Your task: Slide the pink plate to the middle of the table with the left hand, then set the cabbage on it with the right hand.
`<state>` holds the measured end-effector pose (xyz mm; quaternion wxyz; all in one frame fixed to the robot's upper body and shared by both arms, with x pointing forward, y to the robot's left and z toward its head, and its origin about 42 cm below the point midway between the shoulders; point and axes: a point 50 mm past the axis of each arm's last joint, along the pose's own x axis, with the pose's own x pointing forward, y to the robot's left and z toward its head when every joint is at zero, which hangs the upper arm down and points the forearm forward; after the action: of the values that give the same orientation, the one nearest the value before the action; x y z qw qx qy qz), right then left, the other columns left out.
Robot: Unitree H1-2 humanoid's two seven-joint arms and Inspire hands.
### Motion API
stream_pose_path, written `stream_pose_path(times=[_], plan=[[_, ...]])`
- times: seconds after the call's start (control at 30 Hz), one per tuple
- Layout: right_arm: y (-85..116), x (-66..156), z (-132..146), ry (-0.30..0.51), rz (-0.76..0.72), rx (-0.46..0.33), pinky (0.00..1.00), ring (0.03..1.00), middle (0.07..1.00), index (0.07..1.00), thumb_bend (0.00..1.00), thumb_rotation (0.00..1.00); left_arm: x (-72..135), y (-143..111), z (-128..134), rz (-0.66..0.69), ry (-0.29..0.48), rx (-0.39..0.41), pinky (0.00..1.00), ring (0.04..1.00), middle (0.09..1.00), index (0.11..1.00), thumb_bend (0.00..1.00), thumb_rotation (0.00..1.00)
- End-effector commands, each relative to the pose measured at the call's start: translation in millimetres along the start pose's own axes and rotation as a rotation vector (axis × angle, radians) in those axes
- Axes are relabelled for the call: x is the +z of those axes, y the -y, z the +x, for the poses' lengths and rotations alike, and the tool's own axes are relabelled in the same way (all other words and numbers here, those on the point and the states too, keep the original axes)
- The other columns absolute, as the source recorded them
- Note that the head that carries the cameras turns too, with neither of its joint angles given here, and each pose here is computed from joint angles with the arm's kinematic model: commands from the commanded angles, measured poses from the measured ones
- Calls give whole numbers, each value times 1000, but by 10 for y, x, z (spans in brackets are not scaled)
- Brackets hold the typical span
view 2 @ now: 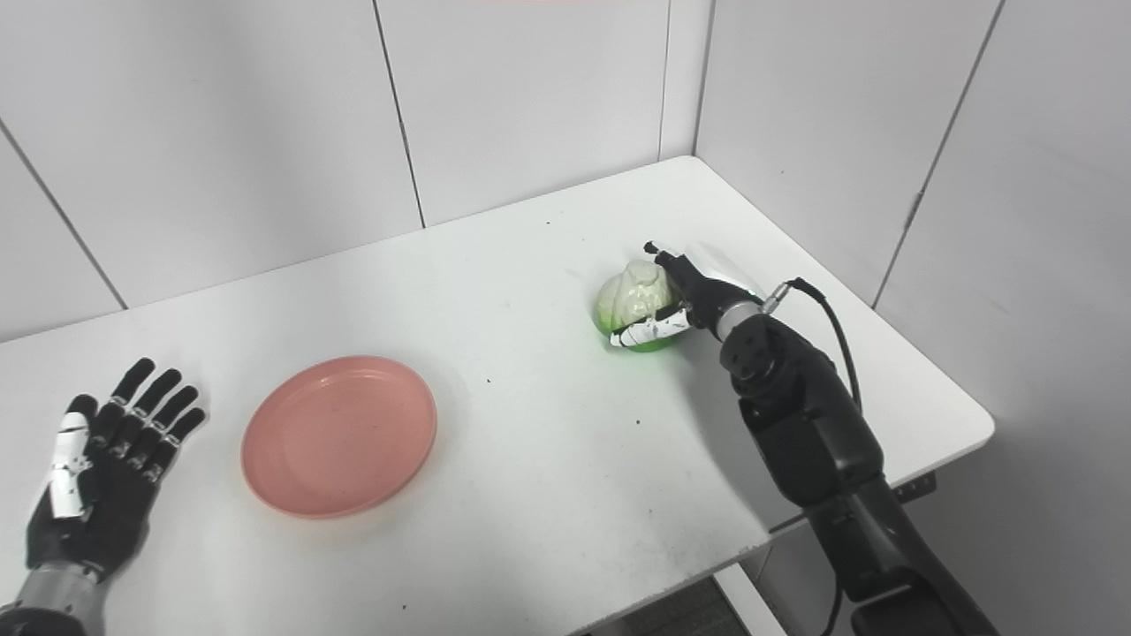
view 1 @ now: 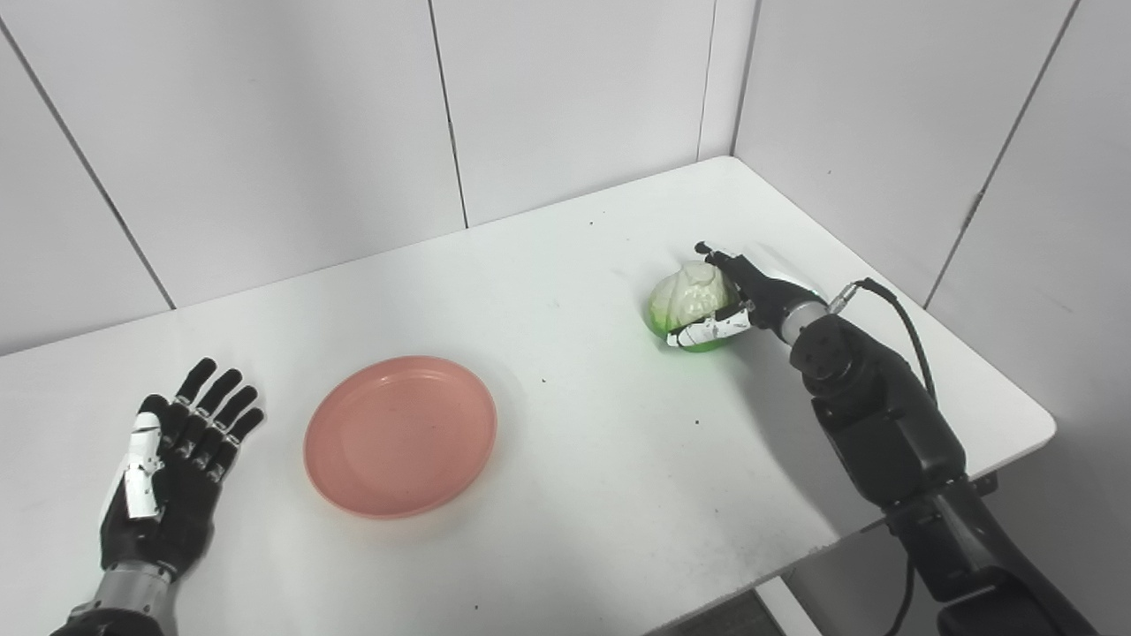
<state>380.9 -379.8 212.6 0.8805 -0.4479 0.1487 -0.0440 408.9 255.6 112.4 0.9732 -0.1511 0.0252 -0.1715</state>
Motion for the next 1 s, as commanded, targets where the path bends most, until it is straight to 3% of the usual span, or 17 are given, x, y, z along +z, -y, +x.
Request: stream_pose_path(times=[0.0, 0.1, 0.17, 0.2, 0.23, 0.27, 0.3, 0.33, 0.43, 0.97], plan=[[133, 79, 57, 22, -5, -22, 775, 860, 896, 927, 1000, 292, -246, -72, -135, -22, -121, 25, 896, 888, 898, 889, 480, 1000], [111, 58, 73, 26, 11, -40, 763, 815, 848, 871, 1000, 217, -246, -63, -137, -27, -120, 29, 895, 886, 897, 887, 478, 1000], [92, 35, 83, 41, 30, -62, 662, 695, 728, 735, 912, 97, -245, -59, -137, -31, -121, 29, 891, 885, 896, 889, 477, 1000], [81, 20, 91, 51, 41, -75, 644, 675, 708, 715, 897, 81, -245, -59, -137, -32, -121, 28, 891, 885, 896, 889, 477, 1000], [67, 6, 100, 53, 48, -90, 627, 641, 671, 634, 762, 99, -244, -58, -136, -28, -121, 26, 889, 883, 895, 888, 477, 1000], [58, -3, 107, 55, 52, -100, 541, 554, 572, 539, 624, 40, -244, -57, -136, -25, -120, 25, 889, 884, 895, 889, 480, 1000], [46, -9, 110, 58, 59, -112, 511, 524, 538, 507, 578, 20, -243, -55, -135, -21, -121, 27, 889, 884, 895, 889, 481, 1000], [39, -12, 111, 60, 64, -119, 423, 460, 487, 510, 544, 6, -242, -53, -134, -19, -122, 28, 885, 881, 893, 885, 484, 1000], [30, -18, 115, 61, 78, -132, 386, 438, 469, 507, 530, 0, -244, -45, -132, -18, -122, 30, 885, 881, 892, 883, 486, 1000], [10, -43, 108, 69, 155, -171, 402, 443, 471, 504, 528, 0, -265, 13, -110, -12, -122, 22, 888, 888, 902, 894, 499, 1000]])
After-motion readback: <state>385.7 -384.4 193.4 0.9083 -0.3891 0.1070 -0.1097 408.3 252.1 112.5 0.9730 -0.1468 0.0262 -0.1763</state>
